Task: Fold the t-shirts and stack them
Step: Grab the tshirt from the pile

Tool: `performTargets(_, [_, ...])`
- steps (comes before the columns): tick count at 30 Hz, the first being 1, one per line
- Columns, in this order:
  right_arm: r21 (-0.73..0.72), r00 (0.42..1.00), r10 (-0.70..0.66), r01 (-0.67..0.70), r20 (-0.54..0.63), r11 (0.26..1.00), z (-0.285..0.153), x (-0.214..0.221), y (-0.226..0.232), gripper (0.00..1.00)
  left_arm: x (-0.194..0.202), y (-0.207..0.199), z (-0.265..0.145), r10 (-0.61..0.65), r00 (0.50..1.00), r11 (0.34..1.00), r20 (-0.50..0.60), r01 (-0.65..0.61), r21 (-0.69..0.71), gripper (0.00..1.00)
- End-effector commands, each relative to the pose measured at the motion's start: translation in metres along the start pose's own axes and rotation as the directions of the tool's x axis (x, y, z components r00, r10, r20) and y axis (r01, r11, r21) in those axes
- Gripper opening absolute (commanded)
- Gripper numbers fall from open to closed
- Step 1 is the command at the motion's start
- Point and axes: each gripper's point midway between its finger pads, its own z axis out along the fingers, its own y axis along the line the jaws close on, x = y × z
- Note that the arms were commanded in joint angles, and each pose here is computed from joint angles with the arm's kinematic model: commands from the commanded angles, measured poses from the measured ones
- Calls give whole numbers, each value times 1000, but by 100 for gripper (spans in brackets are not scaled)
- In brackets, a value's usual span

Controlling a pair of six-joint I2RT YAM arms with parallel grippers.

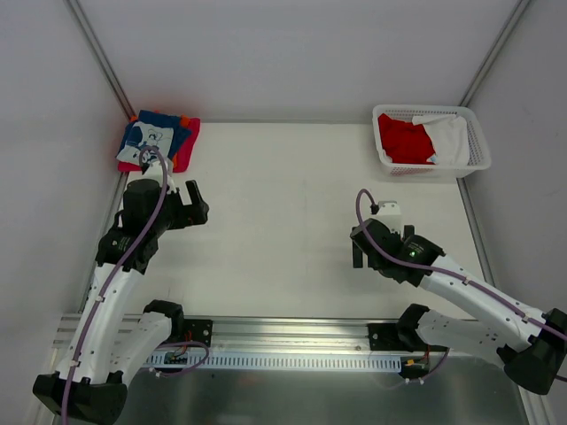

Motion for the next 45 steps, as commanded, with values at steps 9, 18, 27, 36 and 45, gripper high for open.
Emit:
performTargets(9, [22,995,57,-59,79,998,-12,-15,-9,99,-4,-21,-7,25,999,991,39,-30,130,99])
performTargets(18, [-771,962,201,18,188,637,-97,-64,119,99,-6,-109,-60,55,990,762,127,-124,636,99])
performTargets(27, [-186,944,55,7,326,982,-67,-119,16,99,-26,-53,-43,30,966,941,257,-114,319,99])
performTargets(36, [165,986,-64,38,152,986,4,-202,-37,99,-20,-30,-26,36,981,979,190,-73,192,99])
performTargets(45, [96,995,93,-97,38,991,93,-263,-68,99,-20,-30,-28,33,979,978,199,-73,196,99])
